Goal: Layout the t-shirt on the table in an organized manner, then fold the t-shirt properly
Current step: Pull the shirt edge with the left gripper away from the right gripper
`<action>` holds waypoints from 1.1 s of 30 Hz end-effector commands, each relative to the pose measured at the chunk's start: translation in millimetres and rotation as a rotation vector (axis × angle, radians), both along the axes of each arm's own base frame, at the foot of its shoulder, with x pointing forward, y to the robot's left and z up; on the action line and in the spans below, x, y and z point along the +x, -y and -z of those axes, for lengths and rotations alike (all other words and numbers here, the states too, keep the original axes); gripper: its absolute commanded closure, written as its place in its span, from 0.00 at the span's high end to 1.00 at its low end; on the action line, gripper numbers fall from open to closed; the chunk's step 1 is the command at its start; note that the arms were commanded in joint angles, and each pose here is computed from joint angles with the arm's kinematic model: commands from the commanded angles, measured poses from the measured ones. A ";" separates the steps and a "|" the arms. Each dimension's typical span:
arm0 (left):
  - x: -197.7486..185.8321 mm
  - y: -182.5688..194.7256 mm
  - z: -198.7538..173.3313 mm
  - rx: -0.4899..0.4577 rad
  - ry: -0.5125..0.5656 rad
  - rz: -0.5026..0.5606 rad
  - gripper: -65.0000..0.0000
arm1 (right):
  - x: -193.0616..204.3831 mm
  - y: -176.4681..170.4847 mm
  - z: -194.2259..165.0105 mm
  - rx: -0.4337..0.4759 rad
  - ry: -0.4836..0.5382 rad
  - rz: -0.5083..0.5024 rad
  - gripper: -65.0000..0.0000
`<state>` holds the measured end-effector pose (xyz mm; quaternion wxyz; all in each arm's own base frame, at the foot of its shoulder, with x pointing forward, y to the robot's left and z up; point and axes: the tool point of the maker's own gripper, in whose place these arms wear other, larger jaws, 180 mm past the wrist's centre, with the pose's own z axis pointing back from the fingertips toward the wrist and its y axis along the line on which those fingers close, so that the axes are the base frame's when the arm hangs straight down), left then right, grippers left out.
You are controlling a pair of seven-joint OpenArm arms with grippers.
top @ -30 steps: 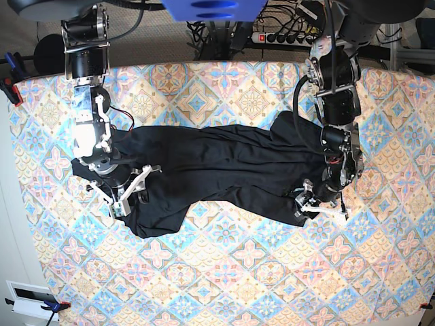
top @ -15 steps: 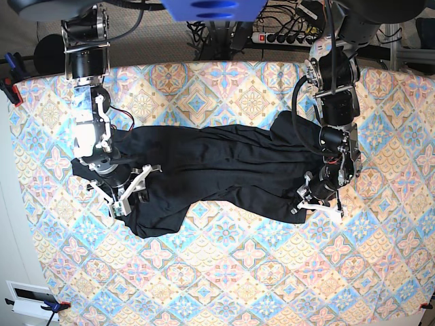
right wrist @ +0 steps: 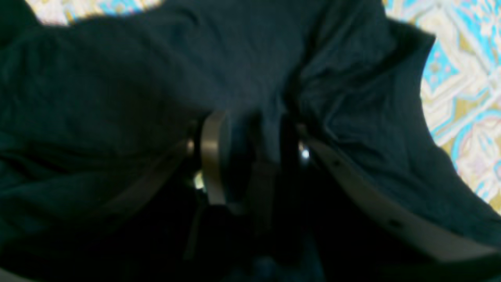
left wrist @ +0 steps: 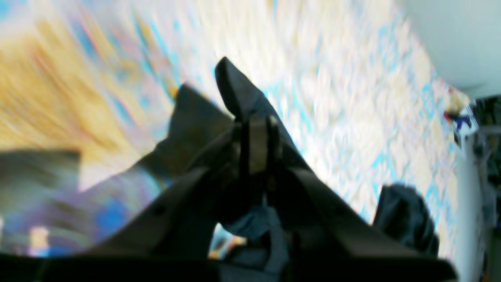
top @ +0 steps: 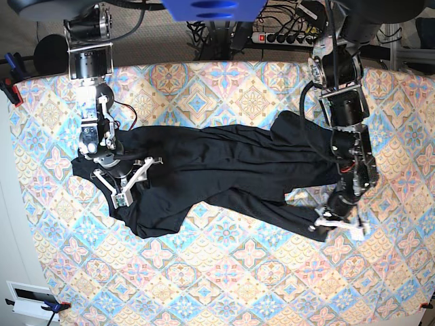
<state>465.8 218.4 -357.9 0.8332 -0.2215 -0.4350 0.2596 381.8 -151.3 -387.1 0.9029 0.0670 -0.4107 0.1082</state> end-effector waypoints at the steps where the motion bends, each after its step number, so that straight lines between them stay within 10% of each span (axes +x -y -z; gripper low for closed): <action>1: 9.2 -19.9 -21.6 0.006 0.058 -0.045 0.00 | 13.2 0.1 -18.4 0.010 0.063 -0.003 0.31; 19: -13.9 -149.7 -58.4 0.125 0.171 -0.311 0.00 | 12.6 1.9 -17.5 0.009 0.060 0.002 0.31; 33: 7.8 -107.8 -59.4 0.145 0.175 -0.210 0.00 | 4.9 1.0 -10.5 0.009 0.043 -0.001 0.31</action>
